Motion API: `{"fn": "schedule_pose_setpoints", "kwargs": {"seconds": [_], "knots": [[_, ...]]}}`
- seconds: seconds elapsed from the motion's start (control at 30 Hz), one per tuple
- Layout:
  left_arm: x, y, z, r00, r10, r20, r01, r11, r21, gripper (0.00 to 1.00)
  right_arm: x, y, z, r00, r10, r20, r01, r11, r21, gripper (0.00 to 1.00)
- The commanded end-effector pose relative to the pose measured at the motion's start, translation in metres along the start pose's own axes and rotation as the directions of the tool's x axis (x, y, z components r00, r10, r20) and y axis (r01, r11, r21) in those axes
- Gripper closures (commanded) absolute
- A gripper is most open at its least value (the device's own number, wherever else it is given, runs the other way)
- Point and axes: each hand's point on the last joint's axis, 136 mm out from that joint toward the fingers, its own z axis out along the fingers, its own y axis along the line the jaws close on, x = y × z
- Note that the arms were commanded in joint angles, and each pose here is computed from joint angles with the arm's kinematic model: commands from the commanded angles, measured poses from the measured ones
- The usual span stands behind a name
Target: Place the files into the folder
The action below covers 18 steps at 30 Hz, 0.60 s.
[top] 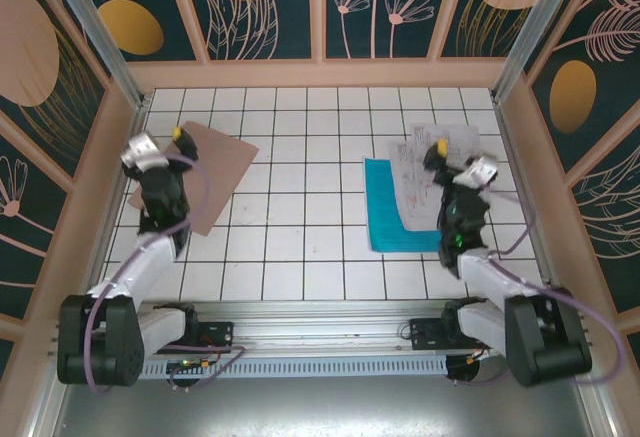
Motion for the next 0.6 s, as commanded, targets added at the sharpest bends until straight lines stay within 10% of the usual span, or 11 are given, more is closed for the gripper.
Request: {"fn": "schedule_pose_setpoints", "kwargs": {"seconds": [0.0, 0.27, 0.57], "knots": [[0.036, 0.018, 0.005, 0.946, -0.079, -0.316, 0.017, 0.980, -0.196, 0.01, 0.017, -0.014, 0.007, 0.877, 0.405, -0.257, -0.371, 0.913, 0.173, 0.01], [0.138, -0.003, 0.042, 0.694, -0.047, -0.719, -0.112, 0.979, -0.171, 0.19, 0.053, 0.080, 0.023, 0.730, 0.239, -0.641, -0.257, 0.964, 0.067, 0.05], [0.248, 0.012, 0.041, 0.421, -0.100, -0.901, -0.182, 0.964, -0.192, 0.29, 0.117, 0.157, -0.025, 0.529, 0.088, -0.844, -0.324, 0.940, -0.105, 0.14]]}}
